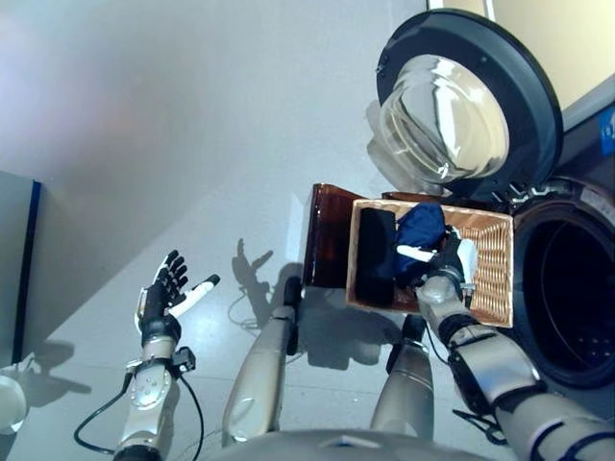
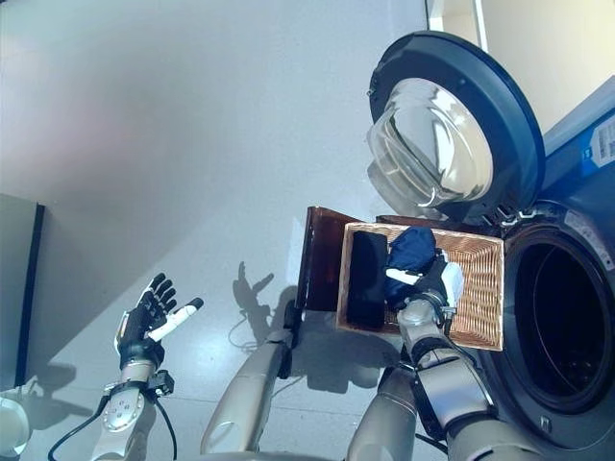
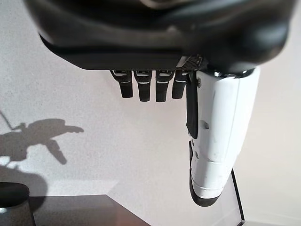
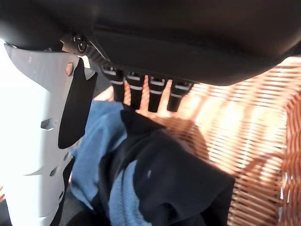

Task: Pick up the clothes and place them into the washing machine

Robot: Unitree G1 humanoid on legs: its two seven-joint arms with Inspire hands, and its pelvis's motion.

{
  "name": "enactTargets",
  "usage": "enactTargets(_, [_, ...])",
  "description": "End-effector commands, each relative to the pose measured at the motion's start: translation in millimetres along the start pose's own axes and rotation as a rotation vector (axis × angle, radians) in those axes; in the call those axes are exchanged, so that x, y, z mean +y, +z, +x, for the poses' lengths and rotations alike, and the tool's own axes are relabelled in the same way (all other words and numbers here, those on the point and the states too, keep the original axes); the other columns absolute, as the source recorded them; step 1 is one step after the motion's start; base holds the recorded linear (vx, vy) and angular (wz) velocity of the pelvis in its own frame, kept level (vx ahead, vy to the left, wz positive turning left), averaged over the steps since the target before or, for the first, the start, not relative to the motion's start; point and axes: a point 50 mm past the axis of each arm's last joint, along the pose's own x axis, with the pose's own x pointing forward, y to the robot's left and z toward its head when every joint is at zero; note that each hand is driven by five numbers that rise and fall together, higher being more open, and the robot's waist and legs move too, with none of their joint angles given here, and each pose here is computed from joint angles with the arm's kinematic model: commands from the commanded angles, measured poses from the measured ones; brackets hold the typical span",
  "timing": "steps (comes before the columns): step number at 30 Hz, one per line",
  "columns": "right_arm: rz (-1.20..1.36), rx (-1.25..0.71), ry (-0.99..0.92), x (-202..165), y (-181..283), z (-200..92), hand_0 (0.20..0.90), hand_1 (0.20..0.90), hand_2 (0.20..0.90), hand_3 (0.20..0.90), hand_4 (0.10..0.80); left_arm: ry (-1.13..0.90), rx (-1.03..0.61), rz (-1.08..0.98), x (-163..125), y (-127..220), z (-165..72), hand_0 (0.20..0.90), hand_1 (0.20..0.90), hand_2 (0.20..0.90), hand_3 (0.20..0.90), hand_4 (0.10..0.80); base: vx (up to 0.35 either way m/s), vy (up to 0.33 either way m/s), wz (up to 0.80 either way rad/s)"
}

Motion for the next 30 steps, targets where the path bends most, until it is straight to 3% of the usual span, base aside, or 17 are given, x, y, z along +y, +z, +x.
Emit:
enactTargets(1, [-0.069,-0.075,-0.107,-23,16,13,0.900,0.900,0.900,0.900,0.800,0.063,-0.156,0.045,31,31,-4,0.900,0.900,0.900,0.900,0.800,0.000,0.000,0.00])
enactTargets(30, [-0.302,-0.132,-0.146,-31,33,20,0.900,0.900,0.900,0.900,0.800,0.037,-0.219,0.044,32,46,-9,0.900,0.900,0.900,0.900,0.800,-0.012,0.004,0.03])
